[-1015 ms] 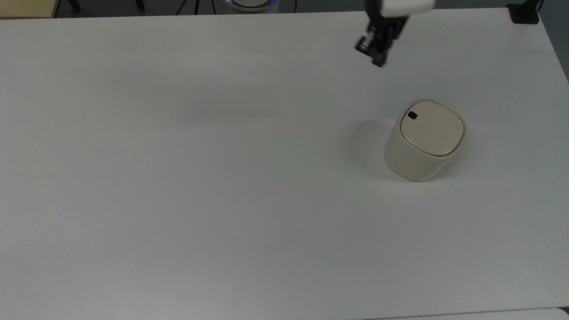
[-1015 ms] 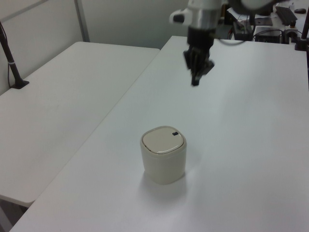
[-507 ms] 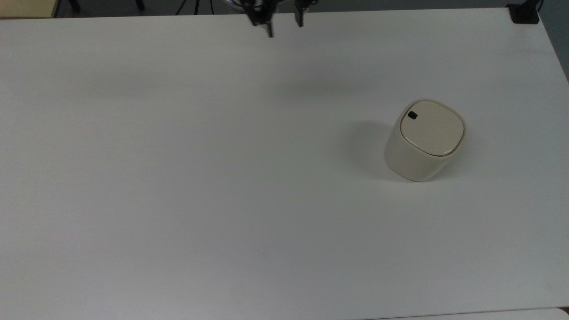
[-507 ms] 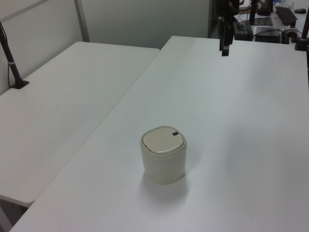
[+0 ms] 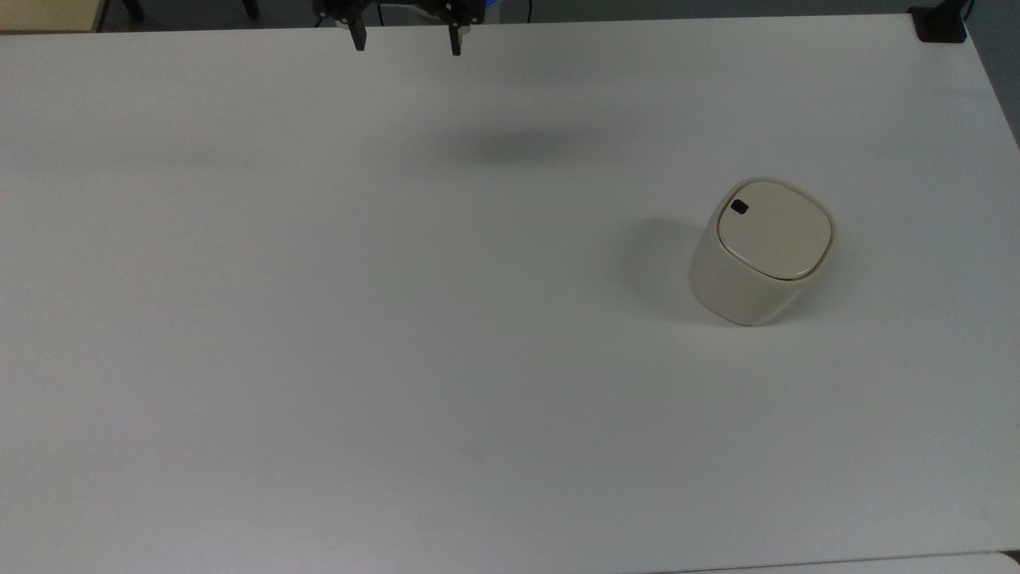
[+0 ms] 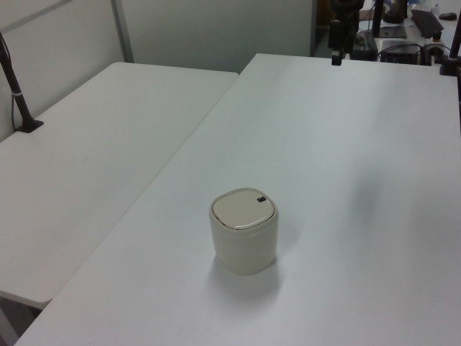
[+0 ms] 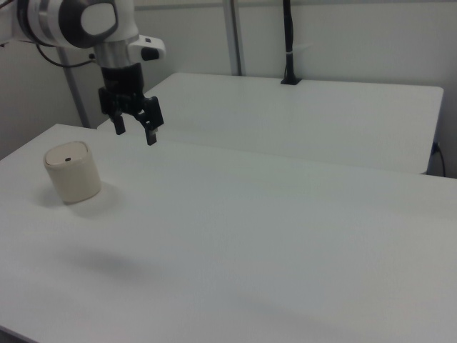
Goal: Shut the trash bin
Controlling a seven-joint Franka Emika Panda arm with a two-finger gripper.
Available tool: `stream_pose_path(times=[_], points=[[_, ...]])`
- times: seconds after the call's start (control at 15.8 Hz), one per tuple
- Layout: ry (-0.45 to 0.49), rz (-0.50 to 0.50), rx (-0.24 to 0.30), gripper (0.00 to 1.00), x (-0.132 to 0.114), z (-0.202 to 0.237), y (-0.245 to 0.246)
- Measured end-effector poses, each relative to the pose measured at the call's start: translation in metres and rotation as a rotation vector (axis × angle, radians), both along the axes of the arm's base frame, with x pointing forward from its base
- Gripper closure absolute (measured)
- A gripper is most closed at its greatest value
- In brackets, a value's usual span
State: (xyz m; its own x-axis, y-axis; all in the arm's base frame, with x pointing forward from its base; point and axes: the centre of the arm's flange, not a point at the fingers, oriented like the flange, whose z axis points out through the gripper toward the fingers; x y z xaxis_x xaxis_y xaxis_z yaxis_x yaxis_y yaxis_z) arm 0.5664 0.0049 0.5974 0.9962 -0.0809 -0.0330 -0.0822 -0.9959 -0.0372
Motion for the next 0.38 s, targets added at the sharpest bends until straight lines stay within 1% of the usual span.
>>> stream_pose_path(times=[0.19, 0.38], points=[[-0.007, -0.054, -0.002, 0.0, 0.002, 0.002, -0.019], [-0.022, -0.076, -0.003, 0.0, 0.002, 0.007, -0.03]])
